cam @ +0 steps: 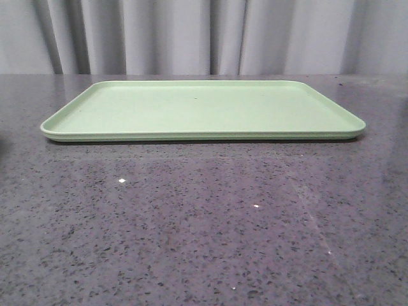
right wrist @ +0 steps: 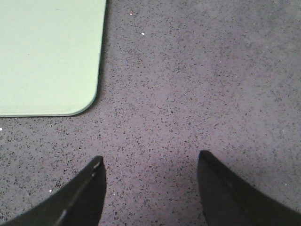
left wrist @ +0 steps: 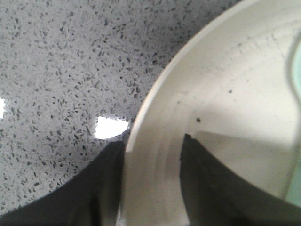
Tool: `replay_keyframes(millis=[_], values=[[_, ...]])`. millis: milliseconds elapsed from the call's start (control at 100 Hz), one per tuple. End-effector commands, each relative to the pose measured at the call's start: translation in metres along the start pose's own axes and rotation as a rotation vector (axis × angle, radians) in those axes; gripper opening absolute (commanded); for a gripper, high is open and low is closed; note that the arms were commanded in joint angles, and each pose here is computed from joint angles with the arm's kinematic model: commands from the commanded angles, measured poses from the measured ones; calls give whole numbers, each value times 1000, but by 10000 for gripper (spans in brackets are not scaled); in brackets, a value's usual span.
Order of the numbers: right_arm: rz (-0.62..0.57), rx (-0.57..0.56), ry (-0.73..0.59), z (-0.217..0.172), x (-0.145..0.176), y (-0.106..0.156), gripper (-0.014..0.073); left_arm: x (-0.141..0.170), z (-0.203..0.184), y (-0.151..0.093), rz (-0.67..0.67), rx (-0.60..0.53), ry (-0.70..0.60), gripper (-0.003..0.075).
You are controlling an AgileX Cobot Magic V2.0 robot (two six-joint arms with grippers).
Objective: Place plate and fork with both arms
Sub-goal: 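Grasp the rim of the white plate with the left gripper, then lift the plate with the left gripper and carry it over the tray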
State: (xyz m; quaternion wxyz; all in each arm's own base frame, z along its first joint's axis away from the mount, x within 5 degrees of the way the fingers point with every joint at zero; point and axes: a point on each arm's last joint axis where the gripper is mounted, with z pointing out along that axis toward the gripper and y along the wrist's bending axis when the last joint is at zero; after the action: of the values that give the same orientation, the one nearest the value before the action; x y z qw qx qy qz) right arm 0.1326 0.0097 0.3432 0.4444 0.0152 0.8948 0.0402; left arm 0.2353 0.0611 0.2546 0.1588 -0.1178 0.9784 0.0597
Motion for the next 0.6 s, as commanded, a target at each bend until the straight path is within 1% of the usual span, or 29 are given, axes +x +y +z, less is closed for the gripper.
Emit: replay_keyframes(millis=[0, 180, 440, 590], values=[[-4, -11, -93, -7, -14, 2, 442, -6, -9, 1, -6, 2, -54, 163], [-4, -11, -93, -7, -14, 2, 442, -6, -9, 1, -7, 3, -49, -22], [-4, -11, -93, -7, -14, 2, 442, -3, -9, 1, -11, 5, -21, -20], [-4, -11, -93, -7, -14, 2, 442, -5, -17, -2, -41, 43, -36, -20]])
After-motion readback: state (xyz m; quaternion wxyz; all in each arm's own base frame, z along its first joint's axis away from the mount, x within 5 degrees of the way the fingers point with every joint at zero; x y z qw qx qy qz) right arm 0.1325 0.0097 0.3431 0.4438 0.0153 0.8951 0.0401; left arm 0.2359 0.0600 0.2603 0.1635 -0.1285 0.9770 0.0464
